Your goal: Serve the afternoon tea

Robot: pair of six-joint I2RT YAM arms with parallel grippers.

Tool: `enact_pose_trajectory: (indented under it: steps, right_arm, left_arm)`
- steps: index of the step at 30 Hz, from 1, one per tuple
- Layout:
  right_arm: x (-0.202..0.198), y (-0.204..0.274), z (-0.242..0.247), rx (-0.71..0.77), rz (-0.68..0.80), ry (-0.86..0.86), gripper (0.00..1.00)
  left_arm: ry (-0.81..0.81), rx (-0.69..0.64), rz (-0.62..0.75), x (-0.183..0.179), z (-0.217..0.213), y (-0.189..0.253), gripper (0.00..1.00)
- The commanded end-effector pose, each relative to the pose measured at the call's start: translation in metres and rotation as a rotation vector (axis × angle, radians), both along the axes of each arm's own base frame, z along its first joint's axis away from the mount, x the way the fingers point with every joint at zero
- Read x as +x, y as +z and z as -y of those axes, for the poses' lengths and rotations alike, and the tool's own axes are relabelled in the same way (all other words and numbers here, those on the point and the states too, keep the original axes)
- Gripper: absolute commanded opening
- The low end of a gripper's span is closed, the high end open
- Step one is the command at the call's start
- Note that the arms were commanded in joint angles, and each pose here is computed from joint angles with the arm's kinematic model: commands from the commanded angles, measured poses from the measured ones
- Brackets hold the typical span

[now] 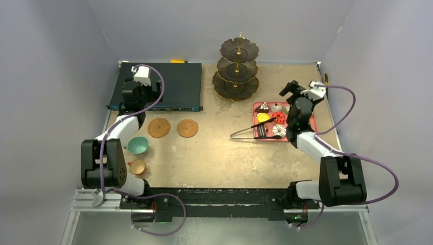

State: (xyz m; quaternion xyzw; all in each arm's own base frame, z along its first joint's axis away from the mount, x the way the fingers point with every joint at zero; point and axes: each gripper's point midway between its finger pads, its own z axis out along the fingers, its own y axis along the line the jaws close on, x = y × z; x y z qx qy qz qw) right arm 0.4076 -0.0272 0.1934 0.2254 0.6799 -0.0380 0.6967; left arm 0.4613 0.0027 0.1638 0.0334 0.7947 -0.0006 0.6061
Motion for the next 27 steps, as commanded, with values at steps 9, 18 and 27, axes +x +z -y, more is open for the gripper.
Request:
enact_pose_trajectory:
  steps: [9,18,27]
  right_arm:
    - [0.022,0.016,-0.077,0.27,-0.213,0.32,0.98]
    - [0.05,0.099,-0.172,0.067,-0.099,0.454,0.98]
    - [0.094,0.157,-0.2,0.005,-0.048,0.491,0.97]
  left_arm:
    - [-0.15,-0.079,-0.159,-0.037,0.022,0.053,0.99]
    - [-0.236,-0.183,-0.203,-0.034,0.044,0.083,0.99]
    - [-0.241,-0.182,-0.214,-0.041,0.045,0.086,0.99]
